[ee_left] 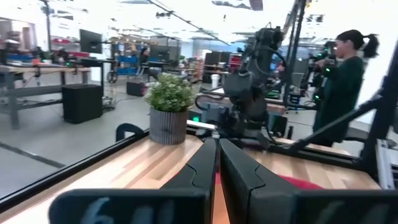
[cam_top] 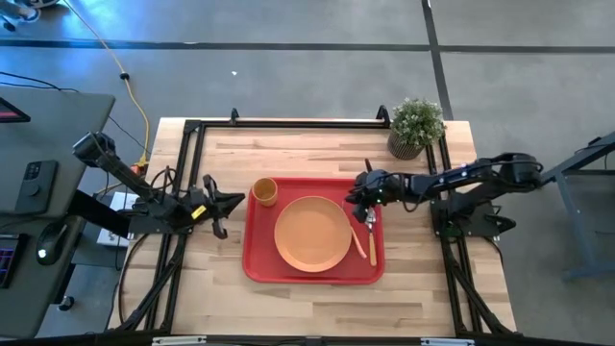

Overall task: Pick and place plate/cup/fork/spoon on tray
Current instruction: Adjust the orange fork

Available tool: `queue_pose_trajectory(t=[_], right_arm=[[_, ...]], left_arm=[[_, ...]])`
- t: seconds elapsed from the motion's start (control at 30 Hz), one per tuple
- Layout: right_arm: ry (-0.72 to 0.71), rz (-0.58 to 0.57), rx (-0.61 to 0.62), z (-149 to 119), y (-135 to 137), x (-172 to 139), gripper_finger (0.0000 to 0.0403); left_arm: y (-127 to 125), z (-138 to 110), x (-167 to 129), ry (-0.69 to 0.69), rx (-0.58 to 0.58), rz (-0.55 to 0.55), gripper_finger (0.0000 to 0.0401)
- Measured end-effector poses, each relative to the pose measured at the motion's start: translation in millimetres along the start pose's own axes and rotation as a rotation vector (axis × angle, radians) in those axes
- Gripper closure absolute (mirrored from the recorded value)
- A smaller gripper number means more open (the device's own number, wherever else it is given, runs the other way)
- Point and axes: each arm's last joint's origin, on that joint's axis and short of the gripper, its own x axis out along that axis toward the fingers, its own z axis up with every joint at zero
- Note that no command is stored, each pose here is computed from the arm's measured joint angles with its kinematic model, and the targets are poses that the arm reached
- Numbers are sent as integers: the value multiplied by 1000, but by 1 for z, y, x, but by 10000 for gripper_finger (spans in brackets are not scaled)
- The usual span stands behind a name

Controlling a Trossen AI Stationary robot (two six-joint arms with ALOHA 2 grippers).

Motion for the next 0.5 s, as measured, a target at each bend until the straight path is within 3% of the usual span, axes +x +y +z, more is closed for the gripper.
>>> queue_pose_trajectory(t=[0.17,0.5], right_arm=[[-8,33,-3,-1,-3,14,403],[102,-9,31,-17,-10,27,403]], left_arm=[[3,0,3,-6,-1,34,392],[6,0,6,-10,-14,60,392]])
